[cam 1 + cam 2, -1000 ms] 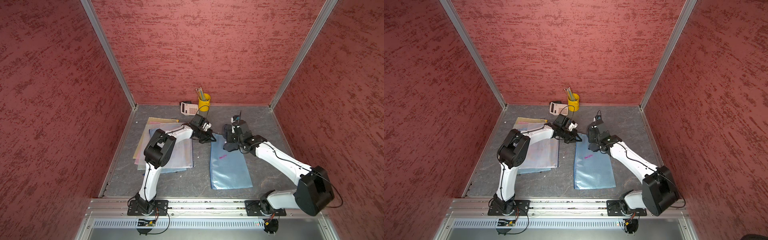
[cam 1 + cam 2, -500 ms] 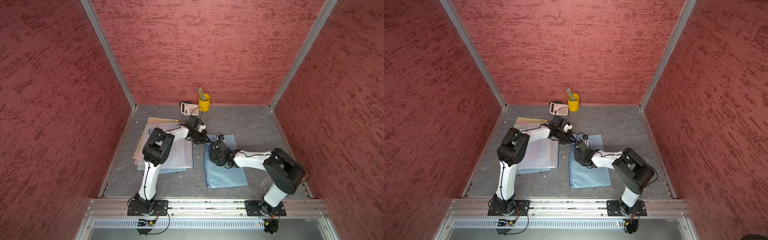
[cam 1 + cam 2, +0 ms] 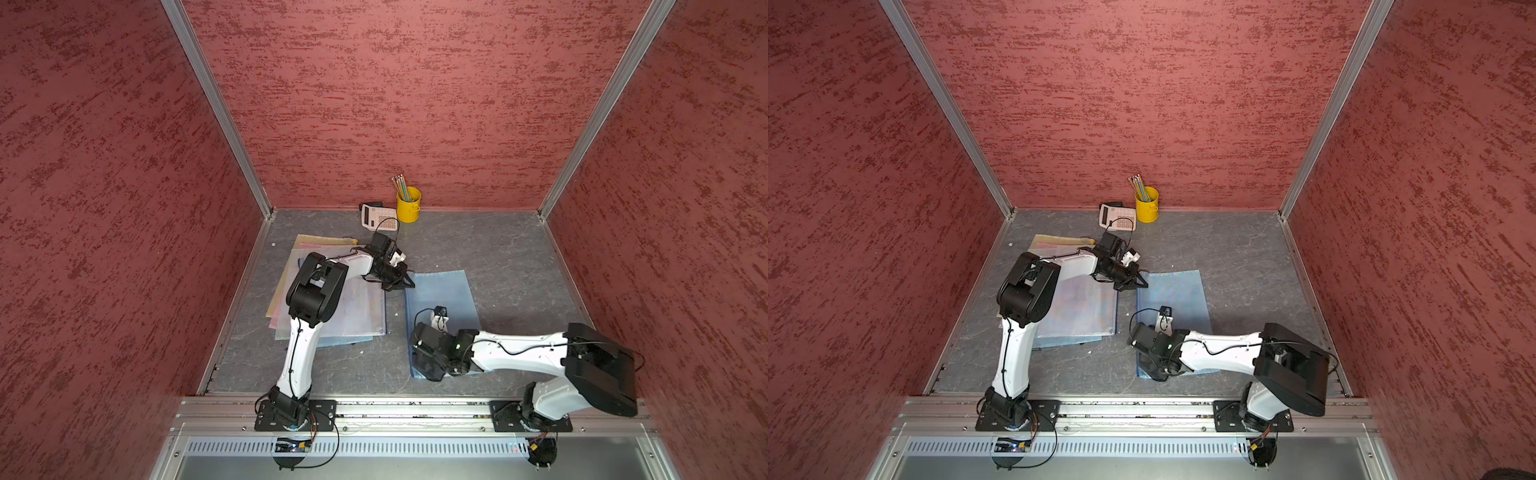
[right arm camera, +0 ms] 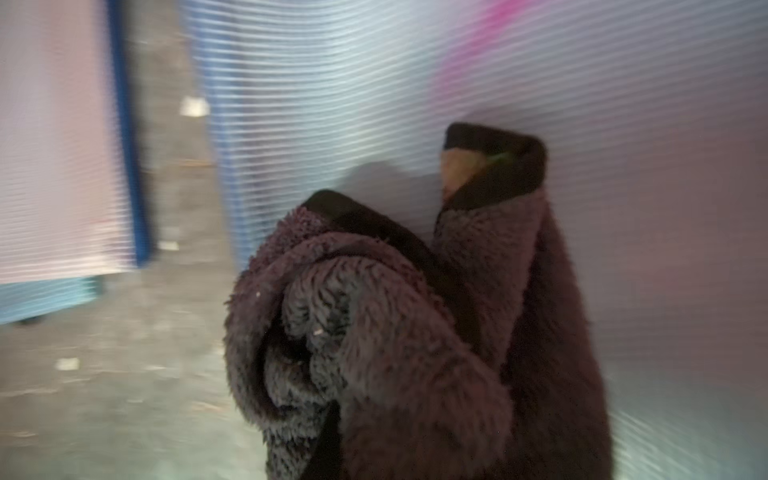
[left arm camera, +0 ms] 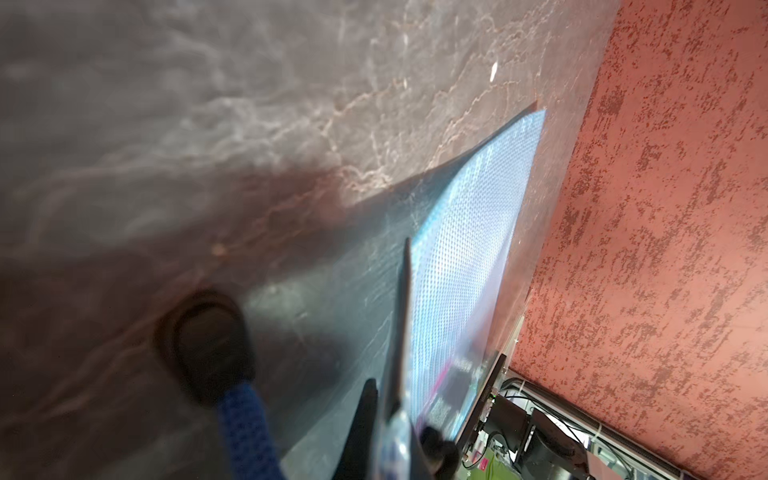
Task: Wipe the document bag
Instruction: Wipe the dirt from the document bag.
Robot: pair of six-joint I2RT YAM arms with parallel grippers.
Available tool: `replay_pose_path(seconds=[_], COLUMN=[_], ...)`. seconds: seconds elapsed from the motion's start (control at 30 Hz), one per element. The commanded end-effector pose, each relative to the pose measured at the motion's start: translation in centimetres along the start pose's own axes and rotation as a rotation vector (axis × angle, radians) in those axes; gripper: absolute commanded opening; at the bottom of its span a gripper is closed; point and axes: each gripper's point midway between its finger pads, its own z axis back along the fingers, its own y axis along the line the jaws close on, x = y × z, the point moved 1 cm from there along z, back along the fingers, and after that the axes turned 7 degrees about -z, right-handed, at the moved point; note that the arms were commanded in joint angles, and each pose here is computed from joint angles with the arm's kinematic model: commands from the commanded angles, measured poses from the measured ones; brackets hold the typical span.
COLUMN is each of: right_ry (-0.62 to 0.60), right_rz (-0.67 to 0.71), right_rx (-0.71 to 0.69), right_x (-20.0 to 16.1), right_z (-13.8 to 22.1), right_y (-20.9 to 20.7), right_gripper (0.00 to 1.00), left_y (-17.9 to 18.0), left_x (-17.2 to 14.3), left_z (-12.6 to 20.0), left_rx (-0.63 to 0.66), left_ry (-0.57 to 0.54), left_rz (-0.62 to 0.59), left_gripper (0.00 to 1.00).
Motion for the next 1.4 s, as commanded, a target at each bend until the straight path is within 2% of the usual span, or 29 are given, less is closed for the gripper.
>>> replay_pose_path(seconds=[0.0,0.07,0.17,0.3,0.47,0.57,0.73,0.87,0.93,1.0,1.07,1.2,1.27,1.37], right_ry=[-0.129,-0.219,-0.276,-0.222,-0.112,-0.042,0.084,0.202,0.220,0.172,0.054,-0.167,-0.235,-0.258], right_rz=[-0.010,0.000,0.073,0.103,0.081,0.078,0.101,0.079,0.056,0.060,0.062,0.024,0.025,0.050], right_rx=[-0.162,-0.103,-0.059,-0.079,-0.117,-0.179,-0.313,-0.381,-0.373,-0.344,-0.296,-0.097,-0.055,-0.057], right_x=[7.8,12.5,16.0,15.8,11.0,7.2,-0.6,-7.0,-8.1,-6.7,-2.0,8.0,11.4,13.2], right_z=[2.9,3.5,1.0,-4.7,-8.5,-8.8,-6.9,-3.1,-1.1,0.7,2.3,3.9,3.2,-0.4], right_y=[-3.3,-1.0,2.1,2.7,-0.5,-3.4,-8.0,-11.2,-12.0,-11.5,-9.3,-2.3,0.0,1.2], right_gripper=[0.00,0.00,0.00,0.00,0.00,0.00,0.00,0.00,0.00,0.00,0.00,0.00,0.00,0.00], left_y=[-0.2,-0.3,-0.4,-0.6,-0.4,-0.2,0.5,0.7,0.4,-0.1,-0.4,-0.6,-0.6,-0.3], left_x=[-0.2,-0.4,-0.5,-0.3,0.3,0.8,1.8,2.6,2.7,2.7,2.3,1.2,0.7,0.2], left_z=[0.1,0.1,-0.1,-0.3,-0.5,-0.5,-0.1,0.1,0.1,0.0,-0.3,-0.6,-0.7,-0.9], left_rx=[0.000,0.004,0.002,0.011,0.015,0.027,0.040,0.031,0.024,0.008,0.012,0.032,0.039,0.047], left_ry=[0.011,0.017,0.016,0.005,-0.017,-0.039,-0.092,-0.107,-0.102,-0.092,-0.070,-0.036,-0.031,-0.030], left_rz=[-0.049,-0.050,-0.053,-0.045,-0.018,0.007,0.079,0.095,0.086,0.066,0.041,0.006,0.005,0.007], left_gripper=[0.00,0.00,0.00,0.00,0.00,0.00,0.00,0.00,0.00,0.00,0.00,0.00,0.00,0.00])
